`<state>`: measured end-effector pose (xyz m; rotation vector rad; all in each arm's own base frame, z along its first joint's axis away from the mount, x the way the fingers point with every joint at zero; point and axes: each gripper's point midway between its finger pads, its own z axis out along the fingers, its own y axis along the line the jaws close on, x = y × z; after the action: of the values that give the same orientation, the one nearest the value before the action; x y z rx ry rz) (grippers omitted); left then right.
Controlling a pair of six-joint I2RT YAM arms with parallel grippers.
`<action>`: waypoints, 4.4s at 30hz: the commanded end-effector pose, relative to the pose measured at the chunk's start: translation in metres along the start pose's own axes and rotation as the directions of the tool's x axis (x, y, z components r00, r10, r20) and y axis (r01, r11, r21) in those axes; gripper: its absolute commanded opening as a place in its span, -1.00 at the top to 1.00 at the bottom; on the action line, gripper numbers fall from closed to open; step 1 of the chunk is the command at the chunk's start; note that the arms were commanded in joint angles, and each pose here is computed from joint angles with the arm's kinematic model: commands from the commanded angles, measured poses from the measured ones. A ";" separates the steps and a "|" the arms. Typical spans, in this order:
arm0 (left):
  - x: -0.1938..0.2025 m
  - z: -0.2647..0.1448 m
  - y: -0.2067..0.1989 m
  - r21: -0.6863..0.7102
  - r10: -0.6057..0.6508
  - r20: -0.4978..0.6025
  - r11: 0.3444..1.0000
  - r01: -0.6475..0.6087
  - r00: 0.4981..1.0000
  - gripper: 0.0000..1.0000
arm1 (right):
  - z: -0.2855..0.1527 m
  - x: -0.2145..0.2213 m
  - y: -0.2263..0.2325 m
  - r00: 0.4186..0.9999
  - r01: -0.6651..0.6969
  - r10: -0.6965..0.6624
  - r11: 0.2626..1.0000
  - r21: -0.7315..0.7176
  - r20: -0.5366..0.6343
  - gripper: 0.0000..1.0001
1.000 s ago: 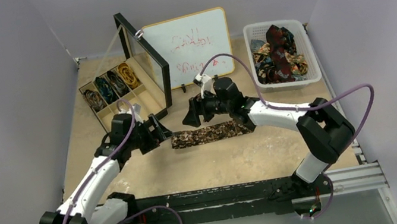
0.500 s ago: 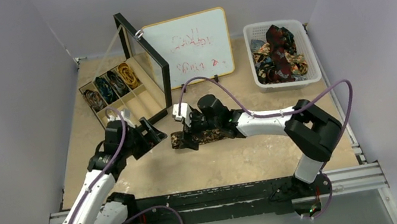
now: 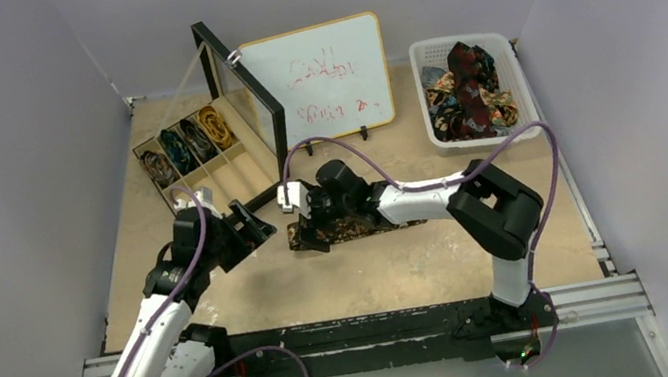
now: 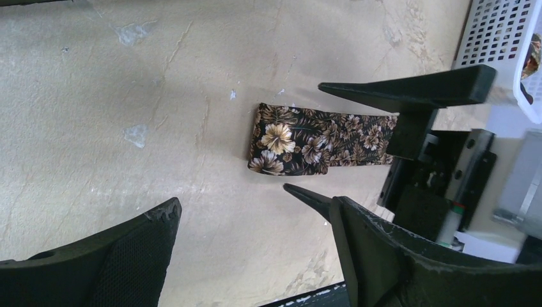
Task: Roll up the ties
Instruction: Roll the tie at the center of the board.
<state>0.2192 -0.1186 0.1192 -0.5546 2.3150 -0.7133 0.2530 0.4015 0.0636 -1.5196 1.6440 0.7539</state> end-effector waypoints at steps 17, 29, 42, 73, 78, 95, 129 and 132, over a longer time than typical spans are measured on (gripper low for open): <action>-0.002 -0.001 0.000 0.001 -0.001 0.007 1.000 0.001 1.000 -0.70 | 0.026 0.024 0.036 0.997 -0.077 0.074 0.993 -0.094 -0.028 -0.38; 0.011 -0.001 0.003 0.014 -0.014 -0.034 1.000 0.014 0.999 -0.70 | 0.026 0.028 0.077 0.990 -0.141 0.137 0.986 -0.093 -0.041 -0.12; 0.037 0.007 0.007 0.061 -0.052 -0.124 0.996 0.060 0.991 -0.70 | -0.038 -0.041 0.050 0.960 -0.234 0.212 0.967 0.103 0.185 -0.92; 0.065 0.014 0.011 0.107 -0.048 -0.239 0.991 0.075 0.970 -0.68 | -0.026 0.022 0.072 0.204 -0.976 0.976 0.196 0.100 0.080 -0.10; 0.067 0.015 0.011 0.117 -0.043 -0.243 0.990 0.073 0.969 -0.68 | -0.025 0.019 0.071 0.210 -0.974 0.975 0.202 0.101 0.068 -0.08; 0.077 0.017 0.012 0.147 -0.045 -0.274 0.985 0.088 0.961 -0.62 | -0.023 0.022 0.057 0.236 -0.965 0.968 0.223 0.136 0.087 0.18; 0.090 0.031 0.011 0.198 -0.059 -0.330 0.972 0.130 0.942 -0.34 | -0.027 0.022 0.053 0.239 -0.966 0.968 0.230 0.118 0.074 0.20; 0.090 0.031 0.012 0.195 -0.057 -0.333 0.972 0.128 0.941 -0.33 | -0.020 0.031 0.055 0.231 -0.965 0.972 0.223 0.138 0.046 0.29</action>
<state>0.1703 -0.1668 0.0466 -0.4835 2.5095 -1.1247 0.1912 0.3713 0.0445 -0.1168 2.6057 1.1843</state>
